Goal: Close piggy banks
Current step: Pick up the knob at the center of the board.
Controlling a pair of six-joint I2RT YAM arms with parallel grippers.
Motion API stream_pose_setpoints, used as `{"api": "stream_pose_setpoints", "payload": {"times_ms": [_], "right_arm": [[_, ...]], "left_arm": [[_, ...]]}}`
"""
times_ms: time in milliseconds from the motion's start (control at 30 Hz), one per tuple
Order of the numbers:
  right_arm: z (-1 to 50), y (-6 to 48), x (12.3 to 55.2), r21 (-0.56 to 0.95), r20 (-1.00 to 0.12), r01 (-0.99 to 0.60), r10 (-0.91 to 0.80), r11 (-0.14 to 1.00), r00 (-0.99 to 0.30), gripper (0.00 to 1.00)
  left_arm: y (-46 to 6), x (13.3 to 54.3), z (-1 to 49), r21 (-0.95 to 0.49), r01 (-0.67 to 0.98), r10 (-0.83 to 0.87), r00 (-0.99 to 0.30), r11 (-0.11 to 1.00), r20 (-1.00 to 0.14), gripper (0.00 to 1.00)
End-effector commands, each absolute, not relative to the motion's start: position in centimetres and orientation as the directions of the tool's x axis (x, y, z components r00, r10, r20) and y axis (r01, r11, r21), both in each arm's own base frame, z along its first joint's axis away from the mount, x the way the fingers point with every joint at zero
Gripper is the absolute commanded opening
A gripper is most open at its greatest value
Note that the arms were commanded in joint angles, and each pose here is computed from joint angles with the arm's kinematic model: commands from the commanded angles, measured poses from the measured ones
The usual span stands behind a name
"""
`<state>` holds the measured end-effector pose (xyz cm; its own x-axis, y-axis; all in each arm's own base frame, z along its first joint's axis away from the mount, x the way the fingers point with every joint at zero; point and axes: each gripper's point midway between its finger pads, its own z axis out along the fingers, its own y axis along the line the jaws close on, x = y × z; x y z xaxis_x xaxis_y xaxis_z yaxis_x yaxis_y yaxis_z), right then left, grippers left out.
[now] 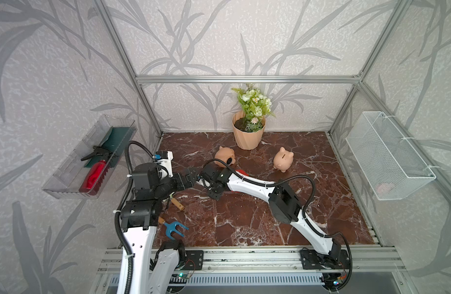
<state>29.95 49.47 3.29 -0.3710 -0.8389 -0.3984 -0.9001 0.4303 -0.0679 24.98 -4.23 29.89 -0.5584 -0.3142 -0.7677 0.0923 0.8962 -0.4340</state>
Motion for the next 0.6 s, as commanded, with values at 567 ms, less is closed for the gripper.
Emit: {"api": "stream_pose_setpoints", "payload": {"times_ms": [567], "right_arm": [[1.5,48.8,29.1,-0.032,-0.339,-0.911,-0.862,0.411,-0.377,0.22]], "left_arm": [[-4.9,24.9,31.1,-0.466,0.133,-0.330,-0.542,0.875,-0.773,0.99]]}}
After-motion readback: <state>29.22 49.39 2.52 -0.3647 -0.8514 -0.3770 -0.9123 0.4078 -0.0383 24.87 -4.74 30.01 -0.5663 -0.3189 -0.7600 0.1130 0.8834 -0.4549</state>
